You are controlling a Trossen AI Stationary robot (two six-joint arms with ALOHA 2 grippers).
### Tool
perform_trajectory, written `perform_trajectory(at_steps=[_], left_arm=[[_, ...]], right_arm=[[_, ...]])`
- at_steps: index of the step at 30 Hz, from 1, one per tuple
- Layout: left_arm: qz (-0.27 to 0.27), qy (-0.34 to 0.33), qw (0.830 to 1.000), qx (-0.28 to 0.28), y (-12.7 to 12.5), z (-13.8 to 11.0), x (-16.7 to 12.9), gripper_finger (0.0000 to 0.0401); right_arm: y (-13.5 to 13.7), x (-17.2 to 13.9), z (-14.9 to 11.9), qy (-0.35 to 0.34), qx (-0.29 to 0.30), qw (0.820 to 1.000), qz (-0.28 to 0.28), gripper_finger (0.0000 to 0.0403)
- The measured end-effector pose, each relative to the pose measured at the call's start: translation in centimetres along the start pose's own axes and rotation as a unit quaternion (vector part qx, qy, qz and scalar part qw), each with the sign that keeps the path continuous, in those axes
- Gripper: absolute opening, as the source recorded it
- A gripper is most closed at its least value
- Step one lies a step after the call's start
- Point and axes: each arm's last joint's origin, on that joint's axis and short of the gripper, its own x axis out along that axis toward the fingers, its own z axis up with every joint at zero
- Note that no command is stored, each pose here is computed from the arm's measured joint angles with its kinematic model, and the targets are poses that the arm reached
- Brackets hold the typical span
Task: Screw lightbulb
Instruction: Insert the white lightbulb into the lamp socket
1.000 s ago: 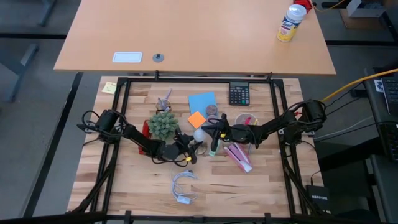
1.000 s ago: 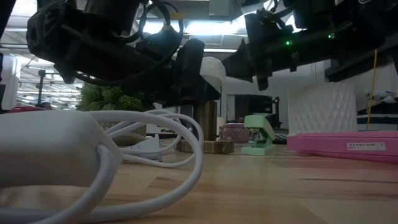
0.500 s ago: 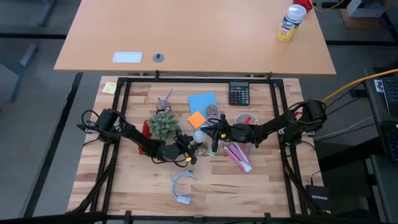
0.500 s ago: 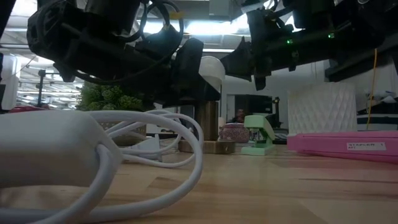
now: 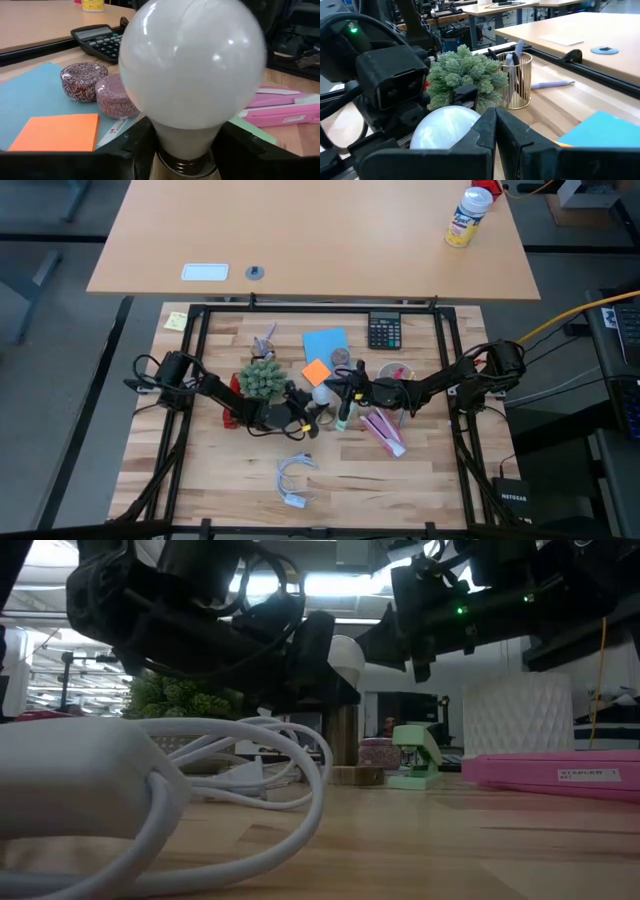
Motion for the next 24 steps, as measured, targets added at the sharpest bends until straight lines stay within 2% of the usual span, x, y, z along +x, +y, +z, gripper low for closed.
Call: perform_trajectory(at_steps=[12,19,24], left_arm=[[0.006,-0.001,1.000,0.005,0.2,0.1,0.1,0.0236],[-0.003,-0.022,0.997,0.074,-0.6,0.5,-0.6,0.0243],[-0.008,-0.026,0.996,0.080,-0.9,0.5,-0.9,0.0243]], right_arm=[[0.0,0.0,0.0,0.000,-0.006,1.000,0.000,0.0017],[0.1,-0.1,-0.6,0.021,-0.015,1.000,0.004,0.0017],[0.0,0.0,-0.5,0.018,-0.014,1.000,-0.002,0.0017]])
